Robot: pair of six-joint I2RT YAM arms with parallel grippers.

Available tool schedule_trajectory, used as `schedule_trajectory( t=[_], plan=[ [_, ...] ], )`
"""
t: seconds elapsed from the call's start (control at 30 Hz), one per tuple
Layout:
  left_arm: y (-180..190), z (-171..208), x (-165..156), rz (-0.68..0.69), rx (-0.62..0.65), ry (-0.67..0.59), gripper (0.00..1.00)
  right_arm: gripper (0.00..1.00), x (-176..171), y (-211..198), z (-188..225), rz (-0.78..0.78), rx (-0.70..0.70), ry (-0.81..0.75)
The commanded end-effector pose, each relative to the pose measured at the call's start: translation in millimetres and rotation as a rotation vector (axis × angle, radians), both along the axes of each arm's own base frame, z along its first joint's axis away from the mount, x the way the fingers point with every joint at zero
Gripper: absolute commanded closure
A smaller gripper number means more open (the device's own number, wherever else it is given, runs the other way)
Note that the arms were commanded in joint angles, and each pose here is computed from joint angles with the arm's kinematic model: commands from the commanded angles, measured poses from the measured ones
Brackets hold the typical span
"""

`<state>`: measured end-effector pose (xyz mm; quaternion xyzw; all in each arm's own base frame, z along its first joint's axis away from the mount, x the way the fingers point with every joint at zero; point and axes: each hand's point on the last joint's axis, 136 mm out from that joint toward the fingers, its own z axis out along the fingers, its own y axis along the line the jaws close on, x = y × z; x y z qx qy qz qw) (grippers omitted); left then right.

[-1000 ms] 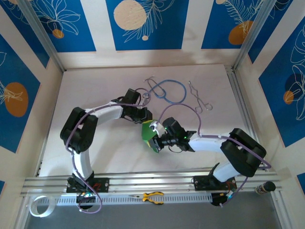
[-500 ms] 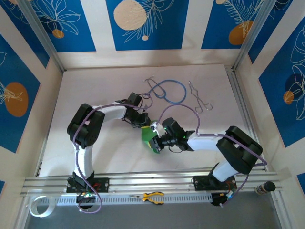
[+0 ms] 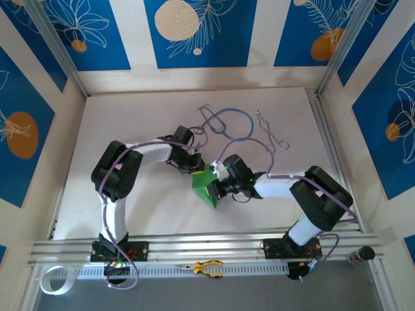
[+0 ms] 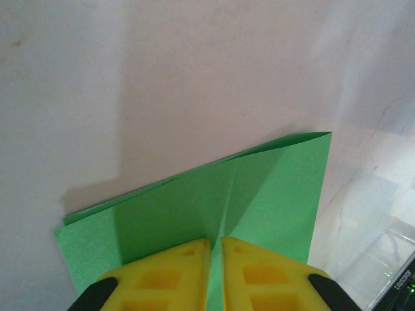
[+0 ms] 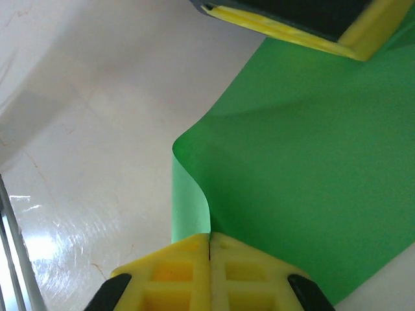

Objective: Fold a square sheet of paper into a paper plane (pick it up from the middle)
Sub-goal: Third fold the triangle at the center of the table.

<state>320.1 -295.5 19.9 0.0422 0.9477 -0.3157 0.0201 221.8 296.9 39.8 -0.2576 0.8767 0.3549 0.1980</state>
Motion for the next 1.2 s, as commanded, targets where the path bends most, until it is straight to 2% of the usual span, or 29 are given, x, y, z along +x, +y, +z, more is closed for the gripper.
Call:
schedule_trajectory(
  t=[0.0,0.67,1.17],
  plan=[
    [9.3,-11.6,-11.6,-0.005,0.052,0.022,0.84,0.97,6.3,1.5,0.5,0.001,-0.014,-0.003],
    [11.0,-8.1,-12.4,-0.001,0.057,0.019,0.84,0.97,13.2,-14.4,-8.3,-0.09,-0.071,0.004],
    [11.2,-5.8,-11.4,0.001,0.056,0.014,0.83,0.97,3.5,-15.4,-6.0,-0.074,-0.058,0.033]
  ],
)
